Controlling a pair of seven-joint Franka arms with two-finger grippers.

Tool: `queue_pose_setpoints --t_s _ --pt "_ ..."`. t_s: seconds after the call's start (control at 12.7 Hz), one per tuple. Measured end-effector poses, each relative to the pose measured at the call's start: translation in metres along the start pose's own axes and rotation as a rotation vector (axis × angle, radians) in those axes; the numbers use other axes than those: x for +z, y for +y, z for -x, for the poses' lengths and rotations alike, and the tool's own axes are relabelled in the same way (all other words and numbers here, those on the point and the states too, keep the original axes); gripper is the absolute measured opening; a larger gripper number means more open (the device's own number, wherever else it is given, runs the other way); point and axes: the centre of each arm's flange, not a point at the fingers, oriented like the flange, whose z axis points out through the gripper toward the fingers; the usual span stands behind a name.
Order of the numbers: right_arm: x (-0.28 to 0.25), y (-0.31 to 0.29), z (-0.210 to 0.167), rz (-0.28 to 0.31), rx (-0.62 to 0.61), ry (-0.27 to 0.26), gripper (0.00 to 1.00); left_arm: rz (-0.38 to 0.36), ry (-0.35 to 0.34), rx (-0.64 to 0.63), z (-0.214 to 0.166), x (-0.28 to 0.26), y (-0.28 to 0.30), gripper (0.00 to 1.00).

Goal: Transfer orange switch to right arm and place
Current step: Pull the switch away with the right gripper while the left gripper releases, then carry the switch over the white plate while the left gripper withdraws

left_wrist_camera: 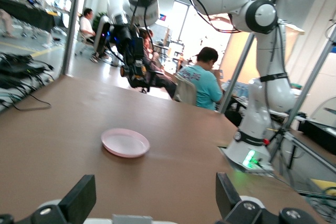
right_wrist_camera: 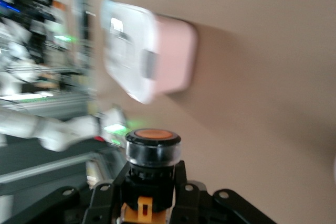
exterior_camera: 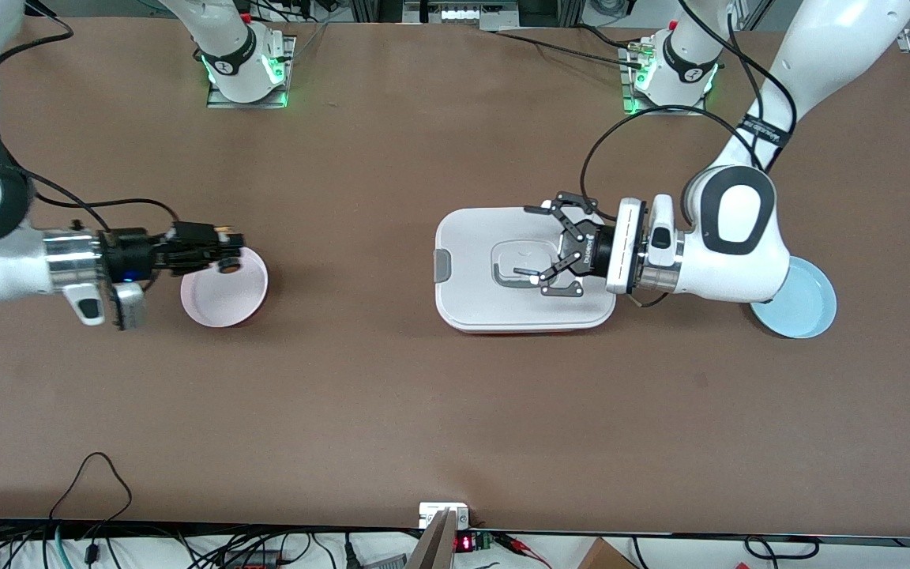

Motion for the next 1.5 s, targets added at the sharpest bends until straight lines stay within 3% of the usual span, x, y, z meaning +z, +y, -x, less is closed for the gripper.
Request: queue_pose_setpoints --t_s 0.16,0.31,0.63,0.87,1.1,1.5 --pt "-0.042 0.006 0.022 0.225 0.044 -0.050 0.34 0.036 -0.071 -0.081 0.006 -0.017 0.004 1.00" --pt "-0.070 0.003 0.038 0.415 0.123 -0.058 0.34 0.076 -0.156 -0.150 0.007 -0.037 0.009 1.00" --pt "-0.076 -0.025 0.038 0.627 0.245 0.010 0.34 0.130 -0.398 -0.349 -0.014 -0.098 0.031 1.00" --pt "-0.028 -0.039 0.043 0.726 0.274 0.066 0.34 0.057 -0.708 -0.539 -0.012 -0.134 0.050 1.00" --pt "0.021 -0.007 0.070 0.767 0.280 0.139 0.34 -0.014 -0.887 -0.759 -0.010 -0.160 0.065 1.00" --pt "0.080 0.059 0.088 0.791 0.288 0.202 0.34 -0.296 -1.162 -1.149 -0.028 -0.155 0.079 1.00"
